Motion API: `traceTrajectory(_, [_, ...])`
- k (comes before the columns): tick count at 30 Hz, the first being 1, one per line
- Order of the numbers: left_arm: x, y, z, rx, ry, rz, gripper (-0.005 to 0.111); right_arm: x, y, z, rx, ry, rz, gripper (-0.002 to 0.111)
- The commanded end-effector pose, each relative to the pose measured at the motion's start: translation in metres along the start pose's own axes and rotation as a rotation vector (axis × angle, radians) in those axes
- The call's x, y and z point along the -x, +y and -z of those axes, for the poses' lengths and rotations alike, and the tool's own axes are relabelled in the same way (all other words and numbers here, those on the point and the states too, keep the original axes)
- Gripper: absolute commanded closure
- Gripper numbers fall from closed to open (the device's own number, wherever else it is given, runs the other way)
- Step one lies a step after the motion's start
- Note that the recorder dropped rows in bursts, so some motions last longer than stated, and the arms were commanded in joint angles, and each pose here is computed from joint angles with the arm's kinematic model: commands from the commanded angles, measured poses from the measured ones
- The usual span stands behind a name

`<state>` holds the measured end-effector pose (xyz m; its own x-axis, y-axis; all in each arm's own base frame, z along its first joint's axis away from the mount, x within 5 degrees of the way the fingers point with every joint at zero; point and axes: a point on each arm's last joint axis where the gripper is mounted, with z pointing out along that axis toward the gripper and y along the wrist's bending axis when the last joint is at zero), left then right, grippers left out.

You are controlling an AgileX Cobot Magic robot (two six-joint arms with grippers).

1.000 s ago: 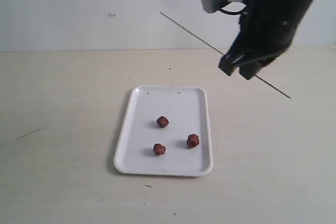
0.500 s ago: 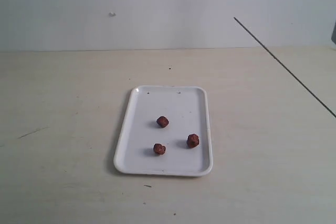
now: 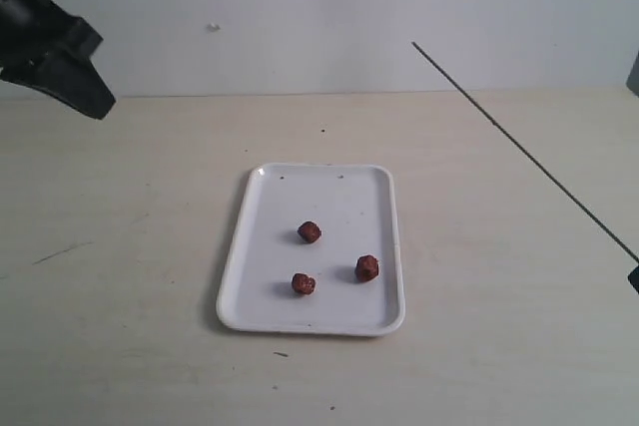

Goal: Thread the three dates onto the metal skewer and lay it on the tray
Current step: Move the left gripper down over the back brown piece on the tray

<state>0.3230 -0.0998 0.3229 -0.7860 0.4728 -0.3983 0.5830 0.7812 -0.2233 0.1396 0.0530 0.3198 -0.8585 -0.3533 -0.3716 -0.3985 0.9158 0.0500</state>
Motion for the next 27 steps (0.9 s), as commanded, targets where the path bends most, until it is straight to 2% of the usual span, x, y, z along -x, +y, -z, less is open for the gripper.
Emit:
traceTrajectory(1, [0.019, -0.001, -0.030, 0.061, 0.056, -0.121, 0.107, 0.000, 0.000, -0.001, 0.001, -0.002, 0.009, 0.108])
traceTrajectory(4, [0.034, -0.007, -0.064, 0.041, 0.089, -0.176, 0.107, 0.000, 0.000, -0.001, 0.002, -0.003, 0.002, 0.108])
traceTrajectory(9, [0.053, -0.025, -0.126, 0.040, 0.228, -0.287, 0.107, 0.000, -0.002, -0.001, -0.017, -0.001, 0.009, 0.108])
traceTrajectory(13, [0.073, -0.044, -0.161, 0.037, 0.238, -0.278, 0.107, 0.000, -0.002, -0.001, -0.024, 0.000, 0.012, 0.108])
traceTrajectory(17, [0.090, -0.071, -0.183, 0.022, 0.210, -0.350, 0.107, 0.000, -0.002, -0.001, -0.024, 0.000, 0.010, 0.108])
traceTrajectory(21, [0.092, -0.092, -0.196, 0.005, 0.213, -0.404, 0.106, 0.000, -0.002, -0.001, -0.024, 0.000, 0.010, 0.108])
traceTrajectory(23, [0.090, -0.098, -0.199, -0.002, 0.228, -0.415, 0.101, 0.000, -0.002, -0.001, -0.024, 0.000, 0.010, 0.108])
traceTrajectory(27, [0.086, -0.105, -0.206, 0.014, 0.263, -0.413, 0.077, 0.000, -0.002, -0.001, -0.024, 0.000, 0.010, 0.108])
